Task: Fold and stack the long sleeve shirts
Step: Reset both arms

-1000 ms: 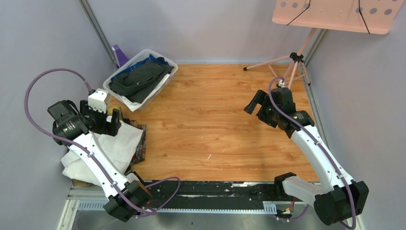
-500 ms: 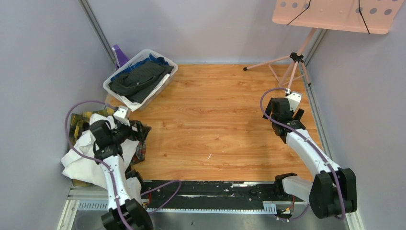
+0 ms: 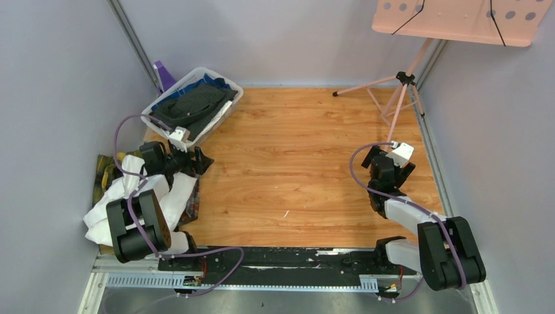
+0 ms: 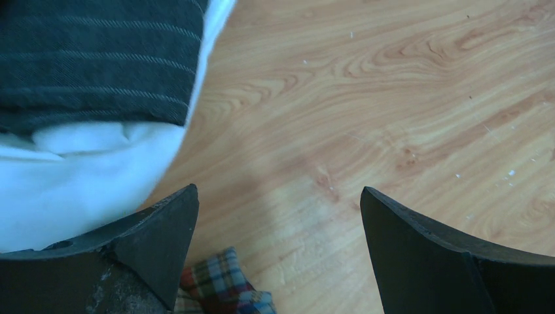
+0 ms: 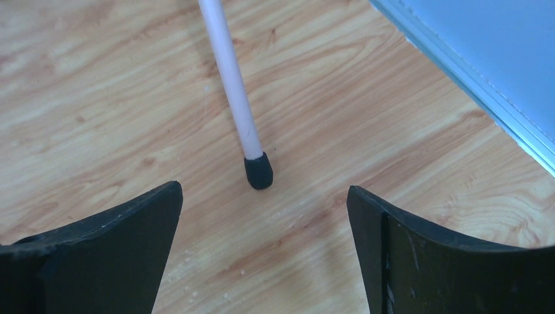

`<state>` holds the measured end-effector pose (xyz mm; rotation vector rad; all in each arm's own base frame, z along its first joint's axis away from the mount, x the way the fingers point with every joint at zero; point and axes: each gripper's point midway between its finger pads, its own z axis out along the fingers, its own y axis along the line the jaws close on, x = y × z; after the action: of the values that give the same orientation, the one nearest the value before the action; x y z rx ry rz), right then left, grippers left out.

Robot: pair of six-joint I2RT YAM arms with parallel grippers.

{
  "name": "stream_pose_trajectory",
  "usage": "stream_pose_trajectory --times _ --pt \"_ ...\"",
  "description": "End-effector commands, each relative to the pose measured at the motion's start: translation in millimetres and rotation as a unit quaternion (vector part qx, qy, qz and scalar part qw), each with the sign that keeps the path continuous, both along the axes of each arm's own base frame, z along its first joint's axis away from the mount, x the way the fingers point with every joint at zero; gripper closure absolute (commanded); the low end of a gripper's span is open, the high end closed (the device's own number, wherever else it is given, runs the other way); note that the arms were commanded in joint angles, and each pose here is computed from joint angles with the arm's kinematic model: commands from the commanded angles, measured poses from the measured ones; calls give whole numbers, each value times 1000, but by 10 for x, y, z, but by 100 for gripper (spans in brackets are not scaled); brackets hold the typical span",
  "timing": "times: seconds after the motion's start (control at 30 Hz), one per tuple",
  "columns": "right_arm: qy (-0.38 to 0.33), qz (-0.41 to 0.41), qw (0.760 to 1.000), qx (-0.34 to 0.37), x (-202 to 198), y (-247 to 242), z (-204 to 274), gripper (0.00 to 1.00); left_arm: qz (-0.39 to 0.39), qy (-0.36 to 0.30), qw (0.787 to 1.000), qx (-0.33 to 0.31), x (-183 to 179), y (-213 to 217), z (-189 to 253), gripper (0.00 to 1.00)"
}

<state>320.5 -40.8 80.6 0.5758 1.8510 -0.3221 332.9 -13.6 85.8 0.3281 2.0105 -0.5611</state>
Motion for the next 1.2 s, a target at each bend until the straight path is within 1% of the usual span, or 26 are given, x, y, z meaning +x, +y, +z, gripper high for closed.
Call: stream_pose_trajectory --times 0.0,0.03,0.07,0.1,0.13,0.17,0.23,0.27,0.33,0.37,0.4,0.43,0.47,0.5,0.53,0.57,0.63,0.7,0.77,0.83,0.9,0.93,0.97,1.0,1.1,1.17 --pt "-132 -30 991 -4 170 -111 469 0 18 -147 989 16 374 69 467 0" --pt "-132 -27 991 -8 176 -116 464 0 25 -146 989 11 345 42 399 0" --pt "-130 -30 991 -12 183 -138 457 0 30 -171 985 16 405 52 475 0" --pt "-128 -35 991 -14 188 -160 438 0 41 -165 985 9 421 52 431 0" --pt "-129 -39 991 -16 186 -182 421 0 63 -182 981 16 485 118 482 0" --pt "-129 -36 991 -20 189 -182 416 0 68 -168 983 9 491 97 382 0" --pt "-130 -24 991 -21 202 -160 423 0 79 -174 981 13 551 106 404 0" --pt "-129 -23 991 -21 204 -159 421 0 106 -159 981 23 569 178 341 0" --pt "-133 -12 991 -23 197 -132 435 0 117 -165 978 44 578 104 352 0" --pt "-137 7 990 -24 195 -81 448 0 114 -173 976 63 503 72 309 0" --pt "-141 37 989 -24 209 4 464 0 128 -198 969 79 509 45 384 0" --pt "-143 63 987 -24 217 85 478 0 130 -195 968 95 386 37 258 0" --pt "-141 79 987 -20 229 140 472 0 129 -256 953 98 406 -29 454 0" --pt "-137 84 987 -12 244 170 458 0 131 -249 954 102 297 -54 259 0" --pt "-130 86 988 -7 262 183 432 0 136 -275 946 102 300 -62 362 0" --pt "-121 89 989 -7 281 192 403 0 135 -244 954 107 295 -59 263 0" --pt "-112 110 988 -11 334 259 398 0 135 -227 958 116 391 -35 302 0" --pt "-121 111 986 -13 310 280 424 0 153 -240 953 103 423 15 333 0" --pt "-154 67 985 -37 178 76 504 0 139 -242 955 104 348 -29 317 0" --pt "-223 33 974 -36 17 -157 644 0 135 -244 954 107 327 -39 323 0" --pt "-211 20 977 -4 6 -218 508 0 147 -237 955 103 382 -3 306 0" --pt "-212 33 977 -10 40 -186 520 0 152 -221 958 103 417 17 269 0" --pt "-208 56 976 -21 106 -126 537 0 176 -216 955 104 464 96 310 0" --pt "-191 80 978 -27 152 -50 478 0 187 -202 956 104 467 131 263 0" --pt "-150 156 976 -32 358 169 351 0 233 -194 948 101 507 273 272 0" --pt "-172 143 974 -32 412 65 336 0 235 -190 948 101 507 282 262 0"
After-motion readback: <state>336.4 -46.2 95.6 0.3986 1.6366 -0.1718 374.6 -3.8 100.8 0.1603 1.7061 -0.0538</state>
